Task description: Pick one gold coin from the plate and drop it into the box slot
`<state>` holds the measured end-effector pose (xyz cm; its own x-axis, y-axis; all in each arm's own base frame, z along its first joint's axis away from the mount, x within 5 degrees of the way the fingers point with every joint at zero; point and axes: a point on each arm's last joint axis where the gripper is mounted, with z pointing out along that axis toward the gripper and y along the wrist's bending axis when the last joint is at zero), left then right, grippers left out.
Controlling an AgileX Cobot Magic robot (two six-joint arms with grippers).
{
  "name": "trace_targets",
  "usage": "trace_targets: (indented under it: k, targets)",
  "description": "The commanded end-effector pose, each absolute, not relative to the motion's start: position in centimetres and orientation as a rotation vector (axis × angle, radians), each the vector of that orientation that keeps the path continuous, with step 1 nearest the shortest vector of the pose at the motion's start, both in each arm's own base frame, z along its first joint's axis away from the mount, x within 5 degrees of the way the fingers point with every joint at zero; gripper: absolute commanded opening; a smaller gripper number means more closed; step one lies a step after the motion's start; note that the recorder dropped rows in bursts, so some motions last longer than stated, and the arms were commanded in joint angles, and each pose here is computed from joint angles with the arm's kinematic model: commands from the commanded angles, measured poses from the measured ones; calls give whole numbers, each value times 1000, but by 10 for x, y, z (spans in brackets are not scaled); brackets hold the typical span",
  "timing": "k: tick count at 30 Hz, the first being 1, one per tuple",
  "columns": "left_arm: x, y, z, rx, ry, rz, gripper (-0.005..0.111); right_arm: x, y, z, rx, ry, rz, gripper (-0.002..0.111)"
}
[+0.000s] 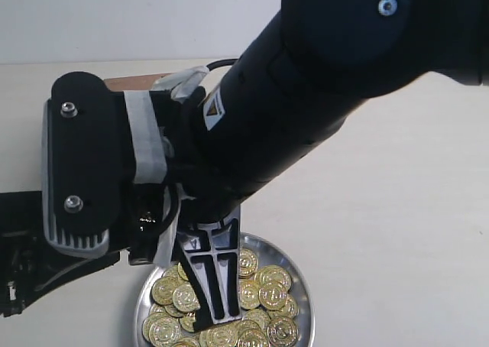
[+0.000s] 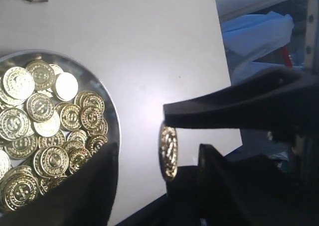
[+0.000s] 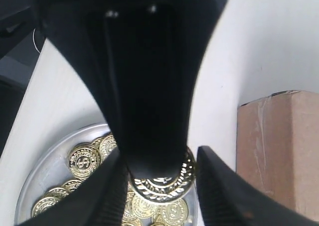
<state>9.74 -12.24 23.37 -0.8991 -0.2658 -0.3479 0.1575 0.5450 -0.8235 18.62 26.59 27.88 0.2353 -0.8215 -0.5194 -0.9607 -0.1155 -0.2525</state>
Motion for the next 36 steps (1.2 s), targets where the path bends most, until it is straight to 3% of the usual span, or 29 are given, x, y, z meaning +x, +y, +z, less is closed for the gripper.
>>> trace_targets:
  k: [1,14,24,36]
  targets:
    - [102,-129,226,-96,2409,-1306,48,186,267,284,-1951,1608,340,27]
    - [106,-135,230,-44,2323,-1374,46,186,267,284,-1945,1616,343,27]
    - [105,-136,231,-46,2323,-1403,0,186,267,284,-1947,1614,339,27]
    - [104,-137,232,26,2309,-1393,0,187,267,284,-1946,1613,338,27]
